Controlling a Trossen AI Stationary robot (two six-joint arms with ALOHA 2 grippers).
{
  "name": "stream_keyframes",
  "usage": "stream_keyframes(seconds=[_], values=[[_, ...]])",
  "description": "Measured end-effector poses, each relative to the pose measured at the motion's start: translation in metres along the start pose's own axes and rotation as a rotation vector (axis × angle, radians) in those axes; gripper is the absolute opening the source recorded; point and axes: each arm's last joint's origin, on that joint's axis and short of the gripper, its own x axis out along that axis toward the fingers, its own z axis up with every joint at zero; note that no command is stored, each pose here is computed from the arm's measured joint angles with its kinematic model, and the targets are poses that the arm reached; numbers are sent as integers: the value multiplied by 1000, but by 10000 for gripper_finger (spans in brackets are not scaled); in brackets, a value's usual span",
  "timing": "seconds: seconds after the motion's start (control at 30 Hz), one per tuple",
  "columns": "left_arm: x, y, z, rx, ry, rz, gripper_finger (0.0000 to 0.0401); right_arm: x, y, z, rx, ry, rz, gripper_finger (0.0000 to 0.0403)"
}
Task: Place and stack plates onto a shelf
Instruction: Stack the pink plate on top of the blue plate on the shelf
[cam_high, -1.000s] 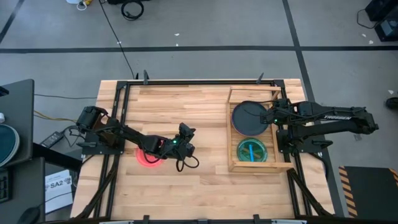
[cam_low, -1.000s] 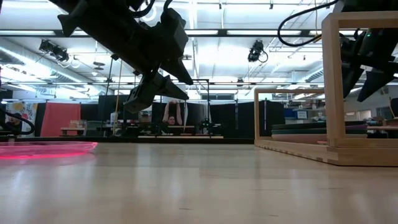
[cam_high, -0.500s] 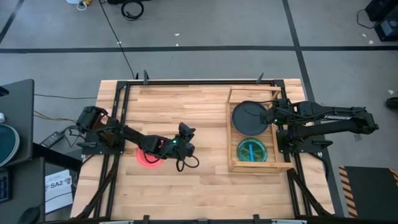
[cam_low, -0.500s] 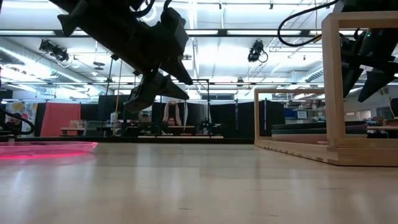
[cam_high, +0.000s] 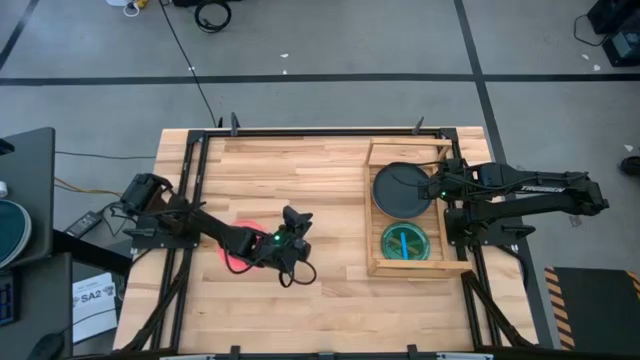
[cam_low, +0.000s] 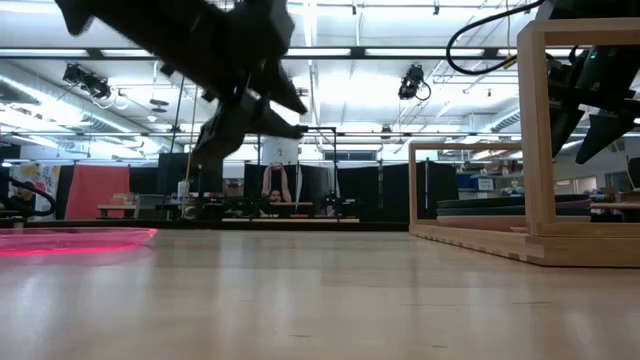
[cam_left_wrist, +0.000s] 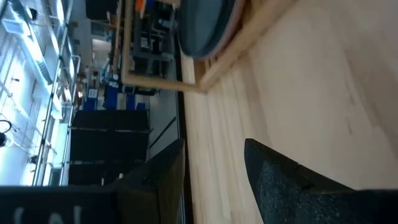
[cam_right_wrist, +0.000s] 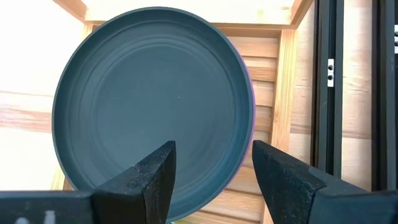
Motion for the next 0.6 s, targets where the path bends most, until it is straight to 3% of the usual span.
stream_keyframes(seconds=[0.27,0.43,0.6], values=[[-15,20,32,-40,-90,-26,173,0,0,0,0,0,0,217],[-22,43,53,-88,-154,-191,173,0,0,0,0,0,0,217],[-26,70,55,-64,-72,-394,173,0,0,0,0,0,0,216]])
